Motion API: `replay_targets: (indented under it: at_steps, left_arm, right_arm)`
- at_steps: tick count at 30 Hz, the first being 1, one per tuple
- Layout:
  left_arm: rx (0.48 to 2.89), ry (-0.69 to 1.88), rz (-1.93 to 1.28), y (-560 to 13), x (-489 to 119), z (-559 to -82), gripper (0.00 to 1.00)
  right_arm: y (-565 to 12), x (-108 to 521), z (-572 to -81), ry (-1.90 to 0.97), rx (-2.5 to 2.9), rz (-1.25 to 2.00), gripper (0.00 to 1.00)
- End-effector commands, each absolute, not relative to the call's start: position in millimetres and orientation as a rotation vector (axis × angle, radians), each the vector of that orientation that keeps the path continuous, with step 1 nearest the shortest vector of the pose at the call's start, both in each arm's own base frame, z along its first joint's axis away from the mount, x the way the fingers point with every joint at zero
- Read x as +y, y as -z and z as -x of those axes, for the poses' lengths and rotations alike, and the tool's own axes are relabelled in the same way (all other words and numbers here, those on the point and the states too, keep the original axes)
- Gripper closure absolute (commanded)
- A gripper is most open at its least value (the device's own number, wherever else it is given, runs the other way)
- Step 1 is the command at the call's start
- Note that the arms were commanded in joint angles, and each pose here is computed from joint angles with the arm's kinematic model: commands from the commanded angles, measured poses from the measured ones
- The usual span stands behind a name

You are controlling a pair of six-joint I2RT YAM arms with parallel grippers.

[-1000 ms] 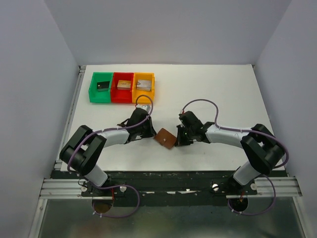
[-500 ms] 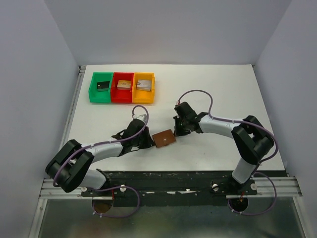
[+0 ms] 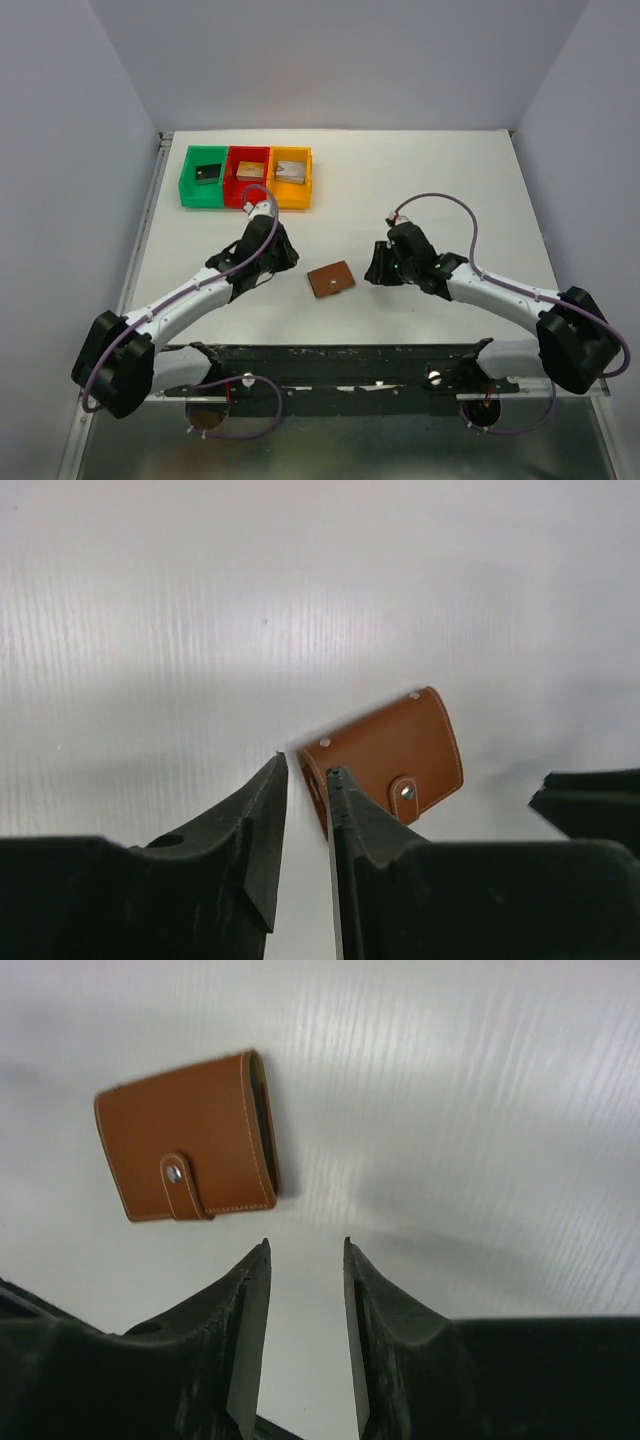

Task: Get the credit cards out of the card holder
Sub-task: Open the card holder at the center of the board.

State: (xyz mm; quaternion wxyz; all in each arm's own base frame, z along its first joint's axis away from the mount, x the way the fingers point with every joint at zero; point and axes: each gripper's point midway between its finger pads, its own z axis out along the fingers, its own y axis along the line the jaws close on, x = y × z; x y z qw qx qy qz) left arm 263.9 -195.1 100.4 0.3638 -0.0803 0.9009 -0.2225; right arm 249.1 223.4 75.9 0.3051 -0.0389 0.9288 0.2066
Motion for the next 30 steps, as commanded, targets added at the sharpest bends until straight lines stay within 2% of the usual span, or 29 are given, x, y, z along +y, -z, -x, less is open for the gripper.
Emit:
replay_targets:
  at_steps: [1,3,6,10,15,22,30]
  left_arm:
    - [2.33,0.594,0.18,-115,-202,-303,0.69]
    - [2.349,0.625,0.147,-119,-213,-318,0.77]
    - [2.395,0.609,0.094,-112,-224,-333,0.89]
    - [2.458,0.57,0.073,-89,-227,-340,0.99]
    - [2.539,0.55,0.07,-55,-228,-330,1.0]
    - [2.604,0.543,0.026,-22,-235,-296,1.0]
    - [2.62,0.621,0.075,-5,-231,-264,1.0]
  right_arm:
    - [-55,248,-213,-0.769,2.52,0.103,0.56]
    - [-47,251,-206,-0.776,2.543,0.118,0.57]
    - [-37,254,-200,-0.783,2.573,0.134,0.67]
    - [-27,257,-202,-0.776,2.6,0.139,0.8]
    - [-18,265,-212,-0.738,2.634,0.15,0.82]
    - [-11,269,-231,-0.623,2.671,0.161,0.81]
    - [-11,276,-250,-0.558,2.688,0.199,0.8]
